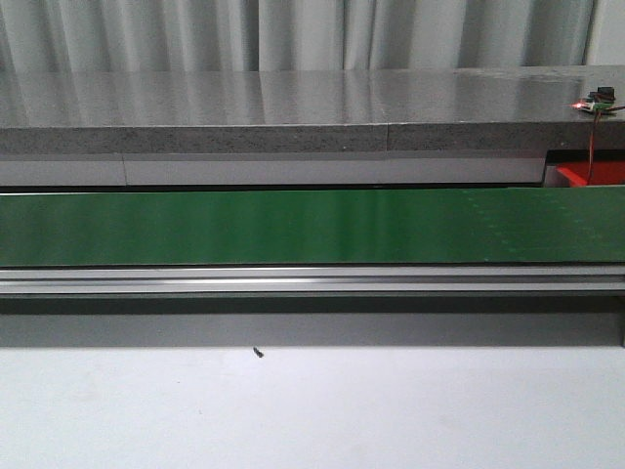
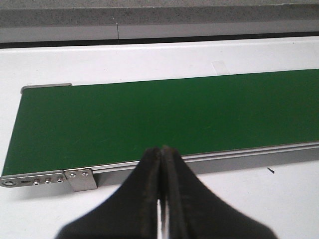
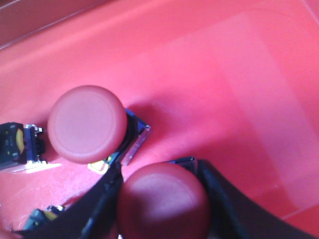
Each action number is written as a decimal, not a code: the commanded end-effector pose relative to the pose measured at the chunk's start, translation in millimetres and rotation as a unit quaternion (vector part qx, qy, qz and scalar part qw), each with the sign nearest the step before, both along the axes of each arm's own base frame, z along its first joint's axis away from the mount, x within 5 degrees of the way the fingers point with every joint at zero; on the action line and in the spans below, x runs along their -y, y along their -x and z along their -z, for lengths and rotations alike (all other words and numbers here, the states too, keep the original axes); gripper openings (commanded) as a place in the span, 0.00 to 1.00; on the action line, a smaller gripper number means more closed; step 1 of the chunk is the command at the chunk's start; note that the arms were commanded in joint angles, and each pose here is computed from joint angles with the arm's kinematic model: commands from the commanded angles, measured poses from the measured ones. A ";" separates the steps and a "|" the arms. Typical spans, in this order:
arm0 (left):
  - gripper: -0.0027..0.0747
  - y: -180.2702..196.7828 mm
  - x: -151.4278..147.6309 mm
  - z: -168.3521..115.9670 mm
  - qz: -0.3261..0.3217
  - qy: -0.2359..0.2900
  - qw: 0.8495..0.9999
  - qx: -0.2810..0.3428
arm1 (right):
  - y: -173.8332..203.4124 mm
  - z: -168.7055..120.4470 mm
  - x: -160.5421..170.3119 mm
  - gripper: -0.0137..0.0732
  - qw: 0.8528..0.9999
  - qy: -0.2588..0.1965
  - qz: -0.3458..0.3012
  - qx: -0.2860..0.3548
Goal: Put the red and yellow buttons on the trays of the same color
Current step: 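Carry the red button over the red tray, lower it and release, then withdraw the right gripper from the trays back over the conveyor end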
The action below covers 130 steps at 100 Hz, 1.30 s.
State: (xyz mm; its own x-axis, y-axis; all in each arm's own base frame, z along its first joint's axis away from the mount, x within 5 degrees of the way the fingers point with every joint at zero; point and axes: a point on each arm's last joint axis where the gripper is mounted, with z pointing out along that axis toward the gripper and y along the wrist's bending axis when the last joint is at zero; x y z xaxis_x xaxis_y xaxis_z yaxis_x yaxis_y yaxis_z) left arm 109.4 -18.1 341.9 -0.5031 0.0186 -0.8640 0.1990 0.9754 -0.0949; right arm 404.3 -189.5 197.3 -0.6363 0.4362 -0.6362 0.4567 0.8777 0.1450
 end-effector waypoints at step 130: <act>0.01 -2.5 0.3 -13.5 -0.007 0.013 0.999 0.043 | 75.7 -146.0 -151.0 0.02 0.966 0.120 -0.180 0.144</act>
